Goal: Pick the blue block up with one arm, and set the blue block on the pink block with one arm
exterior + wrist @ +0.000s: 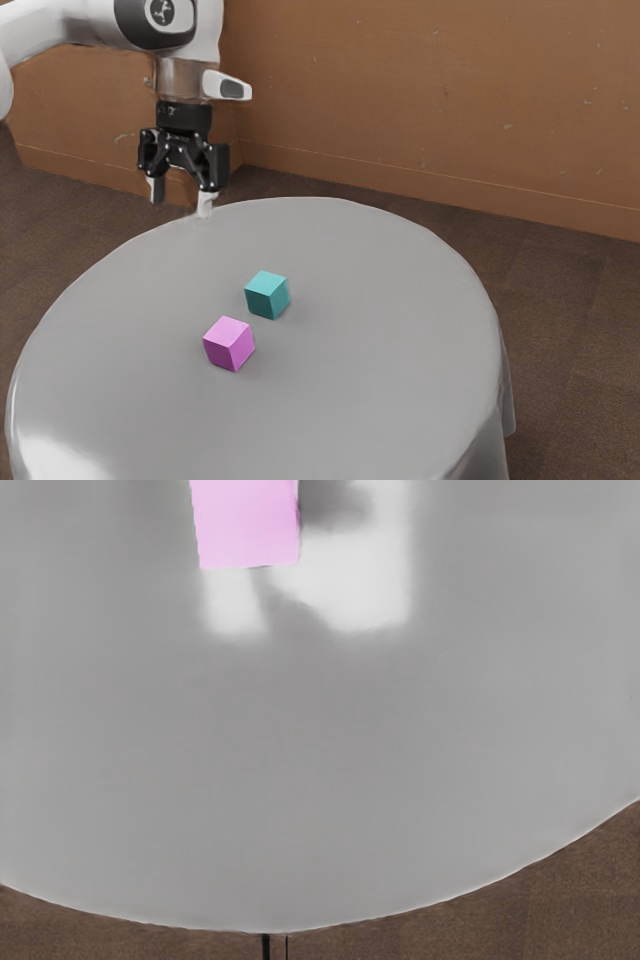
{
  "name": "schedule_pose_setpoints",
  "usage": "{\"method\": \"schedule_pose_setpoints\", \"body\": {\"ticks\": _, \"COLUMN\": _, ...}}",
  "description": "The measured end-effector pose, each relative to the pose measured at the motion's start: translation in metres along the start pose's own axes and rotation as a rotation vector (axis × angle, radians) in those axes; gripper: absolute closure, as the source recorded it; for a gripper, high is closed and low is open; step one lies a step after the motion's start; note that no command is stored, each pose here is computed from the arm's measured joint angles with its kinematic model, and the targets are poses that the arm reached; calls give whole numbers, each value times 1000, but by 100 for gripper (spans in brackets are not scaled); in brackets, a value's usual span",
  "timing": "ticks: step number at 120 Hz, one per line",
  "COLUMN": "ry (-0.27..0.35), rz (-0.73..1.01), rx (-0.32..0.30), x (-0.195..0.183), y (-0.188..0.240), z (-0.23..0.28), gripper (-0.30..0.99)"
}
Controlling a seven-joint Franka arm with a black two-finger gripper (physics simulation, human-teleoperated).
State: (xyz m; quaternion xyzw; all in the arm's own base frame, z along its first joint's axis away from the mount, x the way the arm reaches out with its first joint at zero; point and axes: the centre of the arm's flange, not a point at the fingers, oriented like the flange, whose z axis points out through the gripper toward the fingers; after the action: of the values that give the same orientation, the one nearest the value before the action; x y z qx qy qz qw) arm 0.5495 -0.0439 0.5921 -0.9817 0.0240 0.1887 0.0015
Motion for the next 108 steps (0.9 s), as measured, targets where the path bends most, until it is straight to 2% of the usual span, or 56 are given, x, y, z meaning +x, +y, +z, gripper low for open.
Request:
{"method": "schedule_pose_setpoints", "body": {"ticks": 6, "ry": 91, "rz": -6, "rx": 0, "x": -8, "y": 3, "z": -18, "gripper": 0}}
{"method": "schedule_pose_setpoints", "body": {"ticks": 12, "ry": 134, "rz": -11, "rx": 5, "x": 2, "y": 3, "z": -19, "gripper": 0}}
{"method": "schedule_pose_setpoints", "body": {"ticks": 22, "ry": 127, "rz": -23, "rx": 36, "x": 64, "y": -4, "z": 23, "gripper": 0}}
{"method": "schedule_pose_setpoints", "body": {"ticks": 29, "ry": 119, "rz": -15, "rx": 85, "x": 102, "y": -4, "z": 67, "gripper": 0}}
{"method": "schedule_pose_setpoints", "body": {"ticks": 41, "ry": 163, "rz": 11, "rx": 128, "x": 143, "y": 1, "z": 113, "gripper": 0}}
{"method": "schedule_pose_setpoints", "body": {"ticks": 53, "ry": 195, "rz": 7, "rx": 111, "x": 158, "y": -4, "z": 160, "gripper": 0}}
{"method": "schedule_pose_setpoints", "body": {"ticks": 78, "ry": 267, "rz": -49, "rx": 37, "x": 205, "y": -29, "z": 212, "gripper": 0}}
{"method": "schedule_pose_setpoints", "body": {"ticks": 108, "ry": 321, "rz": -96, "rx": 6, "x": 237, "y": -47, "z": 221, "gripper": 0}}
